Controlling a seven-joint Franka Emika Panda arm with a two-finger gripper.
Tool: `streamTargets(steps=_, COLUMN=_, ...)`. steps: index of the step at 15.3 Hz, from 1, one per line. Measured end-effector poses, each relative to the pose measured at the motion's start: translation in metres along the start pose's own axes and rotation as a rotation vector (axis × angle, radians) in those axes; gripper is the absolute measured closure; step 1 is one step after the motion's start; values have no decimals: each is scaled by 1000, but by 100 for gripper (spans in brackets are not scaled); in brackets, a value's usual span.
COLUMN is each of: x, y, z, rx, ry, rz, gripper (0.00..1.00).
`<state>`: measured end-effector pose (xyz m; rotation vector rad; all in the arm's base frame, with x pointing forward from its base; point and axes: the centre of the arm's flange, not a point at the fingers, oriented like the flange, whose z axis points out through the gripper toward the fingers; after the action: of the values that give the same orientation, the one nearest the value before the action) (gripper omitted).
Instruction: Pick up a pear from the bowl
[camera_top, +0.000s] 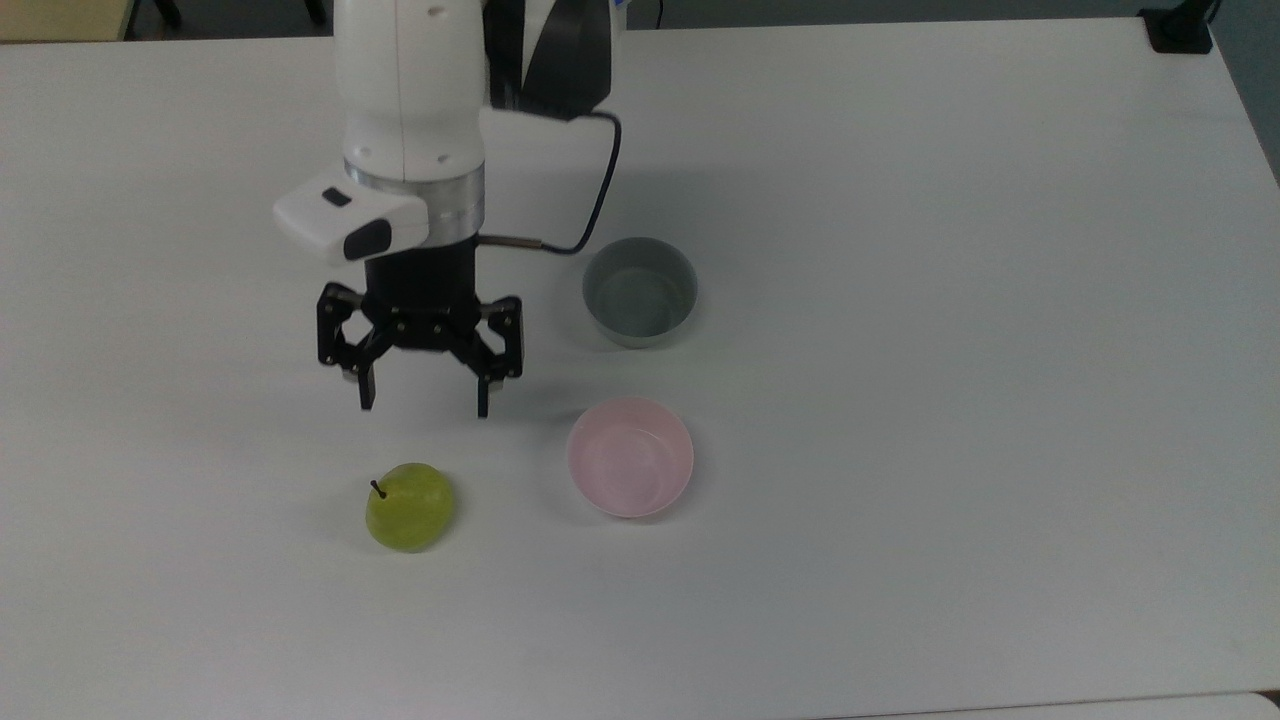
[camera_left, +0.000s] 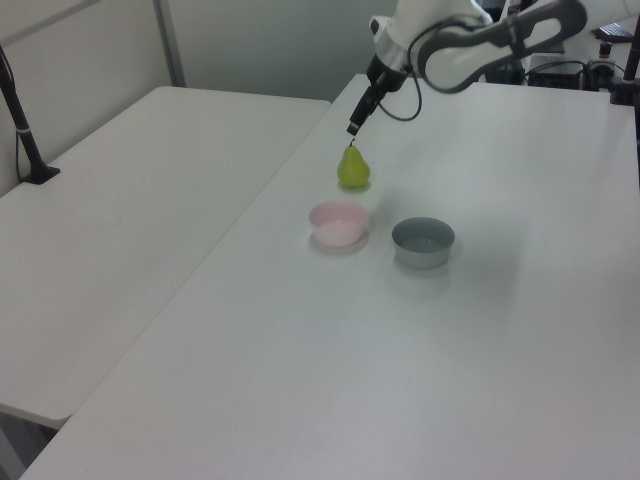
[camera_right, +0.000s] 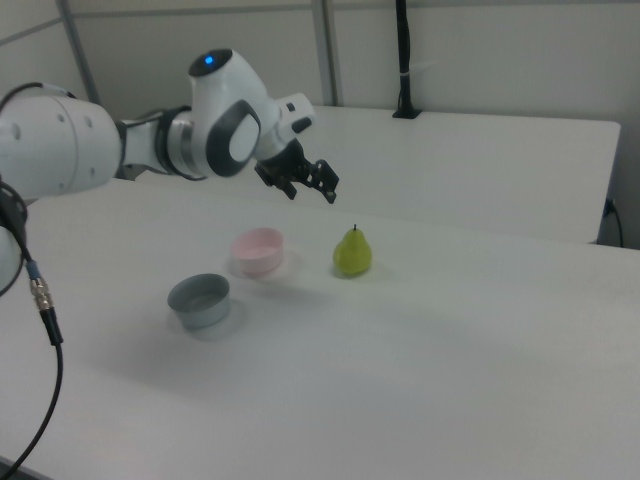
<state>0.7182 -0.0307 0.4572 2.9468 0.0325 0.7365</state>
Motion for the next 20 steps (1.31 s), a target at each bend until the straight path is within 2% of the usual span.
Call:
streamTargets(steps=4, x=-4, y=-15, z=-59, rx=5, ry=-131, rz=-18, gripper=0)
streamTargets(steps=8, x=-20, y=-39, z=-99, rx=11, ry=-286, rz=-43, gripper=0)
streamTargets(steps=10, x=-28, y=-45, z=-119, rx=14, ry=-348, rz=-17, gripper=0)
streamTargets(steps=14, x=-42, y=-38, z=-169, rx=19, ry=-418, rz=26, gripper=0)
streamTargets(steps=20, x=-54, y=-23, z=-194, rx=24, ry=-472, rz=52, gripper=0)
